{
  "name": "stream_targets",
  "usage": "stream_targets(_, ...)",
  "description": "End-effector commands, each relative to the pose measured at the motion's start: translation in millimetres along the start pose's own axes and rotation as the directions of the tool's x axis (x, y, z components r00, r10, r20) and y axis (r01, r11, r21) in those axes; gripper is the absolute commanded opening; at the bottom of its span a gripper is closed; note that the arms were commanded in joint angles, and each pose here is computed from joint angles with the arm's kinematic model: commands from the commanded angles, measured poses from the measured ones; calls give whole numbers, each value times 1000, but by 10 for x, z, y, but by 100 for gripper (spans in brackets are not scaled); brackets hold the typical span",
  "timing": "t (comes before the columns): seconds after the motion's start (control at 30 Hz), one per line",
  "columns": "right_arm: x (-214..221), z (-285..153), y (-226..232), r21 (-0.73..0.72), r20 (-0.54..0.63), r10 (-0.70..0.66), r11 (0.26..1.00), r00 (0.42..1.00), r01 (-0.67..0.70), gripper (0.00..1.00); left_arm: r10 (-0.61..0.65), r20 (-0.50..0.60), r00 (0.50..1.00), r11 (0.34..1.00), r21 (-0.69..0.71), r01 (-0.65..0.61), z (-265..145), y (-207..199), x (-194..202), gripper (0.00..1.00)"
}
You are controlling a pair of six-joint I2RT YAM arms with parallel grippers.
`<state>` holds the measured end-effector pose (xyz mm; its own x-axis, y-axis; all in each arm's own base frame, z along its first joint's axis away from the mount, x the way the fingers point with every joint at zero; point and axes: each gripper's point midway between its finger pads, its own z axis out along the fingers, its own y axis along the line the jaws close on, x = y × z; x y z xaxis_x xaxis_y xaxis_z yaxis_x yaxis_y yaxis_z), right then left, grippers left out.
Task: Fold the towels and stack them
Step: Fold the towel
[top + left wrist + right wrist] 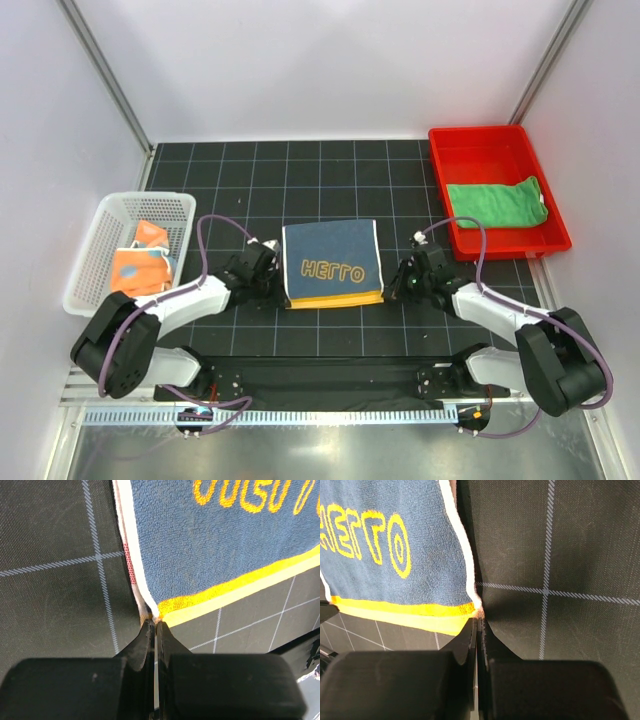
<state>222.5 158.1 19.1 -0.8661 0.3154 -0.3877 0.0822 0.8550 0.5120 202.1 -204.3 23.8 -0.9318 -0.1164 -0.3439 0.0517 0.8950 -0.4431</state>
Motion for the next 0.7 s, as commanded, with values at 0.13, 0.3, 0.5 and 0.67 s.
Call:
stream_targets(0.13,-69,-24,85,-19,24,15,1000,1000,-15,1,7,47,999,1000,-3,-7,-46,13,-69,0)
stream_targets(0.3,-109,-110,146,-20,47,1,1000,999,0,1,21,68,997,999,-35,-18,-120,41,-122,0)
stream_targets(0.5,-6,-52,120,-17,19,8,1000,1000,-7,1,18,41,999,998,-69,-15,-17,146,-52,0)
stream_targets(0.67,57,-37,127,-37,7,27,999,1000,-27,1,14,44,999,996,-90,-10,1,196,-44,0)
